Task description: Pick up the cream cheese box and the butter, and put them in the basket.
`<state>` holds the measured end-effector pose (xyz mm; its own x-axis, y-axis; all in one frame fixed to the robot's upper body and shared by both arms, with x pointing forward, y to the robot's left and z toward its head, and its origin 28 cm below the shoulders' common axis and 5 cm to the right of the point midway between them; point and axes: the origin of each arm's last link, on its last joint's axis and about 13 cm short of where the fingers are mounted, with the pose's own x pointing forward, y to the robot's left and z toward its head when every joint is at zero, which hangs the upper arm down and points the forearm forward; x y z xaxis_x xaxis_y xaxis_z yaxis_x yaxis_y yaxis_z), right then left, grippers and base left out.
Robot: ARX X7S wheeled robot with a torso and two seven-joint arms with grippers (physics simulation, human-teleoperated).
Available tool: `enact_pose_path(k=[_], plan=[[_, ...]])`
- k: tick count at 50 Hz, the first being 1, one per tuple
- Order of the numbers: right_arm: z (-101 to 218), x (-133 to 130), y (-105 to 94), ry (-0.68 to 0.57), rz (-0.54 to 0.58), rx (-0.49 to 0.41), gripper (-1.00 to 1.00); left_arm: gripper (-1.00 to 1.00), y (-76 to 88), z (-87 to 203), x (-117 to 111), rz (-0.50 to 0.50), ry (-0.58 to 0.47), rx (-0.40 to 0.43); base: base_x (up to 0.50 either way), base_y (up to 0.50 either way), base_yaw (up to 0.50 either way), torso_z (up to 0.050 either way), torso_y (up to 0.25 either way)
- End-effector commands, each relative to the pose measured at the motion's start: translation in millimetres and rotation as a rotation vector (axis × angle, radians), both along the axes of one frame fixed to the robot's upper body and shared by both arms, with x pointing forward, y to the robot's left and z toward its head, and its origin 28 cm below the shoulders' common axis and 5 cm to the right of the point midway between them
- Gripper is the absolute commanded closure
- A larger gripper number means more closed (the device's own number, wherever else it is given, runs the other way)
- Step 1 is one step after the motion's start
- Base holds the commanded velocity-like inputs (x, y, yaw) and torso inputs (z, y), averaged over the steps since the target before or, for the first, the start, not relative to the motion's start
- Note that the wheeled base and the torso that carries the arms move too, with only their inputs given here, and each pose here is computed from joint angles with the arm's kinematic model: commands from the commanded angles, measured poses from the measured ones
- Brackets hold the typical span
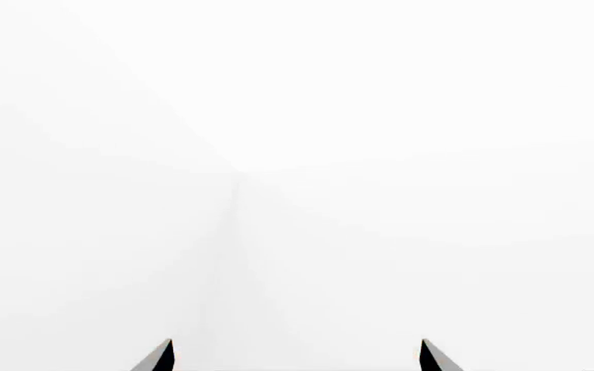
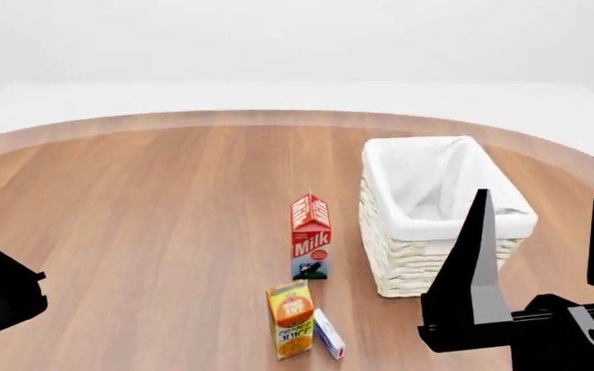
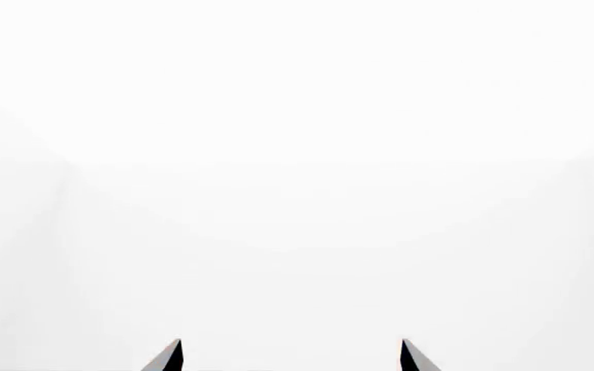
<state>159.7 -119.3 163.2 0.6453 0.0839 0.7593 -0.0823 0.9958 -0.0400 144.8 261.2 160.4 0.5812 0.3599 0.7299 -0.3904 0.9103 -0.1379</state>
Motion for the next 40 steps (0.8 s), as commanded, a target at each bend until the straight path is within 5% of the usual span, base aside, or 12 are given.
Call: enact_pose_path(k=[1,25,40], plan=[[0.3,-0.9,-0.5,-0.012,-0.014,-0.030,-1.00,-1.00,2.8,0.0,-1.5,0.015,-0.011,0.013,0.50,0.05,0.00,0.000,0.000],[-0.6,-0.1,0.1,0.005,-0.003,-0.022,-1.00,-1.00,2.7,-1.6,0.0,0.009,-0.004,0.012,0.50,0.06,0.00,0.000,0.001],[-0.1,4.2,-12.9,0.538,-0.037,0.031,-1.00,-1.00,1.6,-2.8,0.4,0.006,0.006,0.015,0.06,0.00,0.00,0.000,0.000]])
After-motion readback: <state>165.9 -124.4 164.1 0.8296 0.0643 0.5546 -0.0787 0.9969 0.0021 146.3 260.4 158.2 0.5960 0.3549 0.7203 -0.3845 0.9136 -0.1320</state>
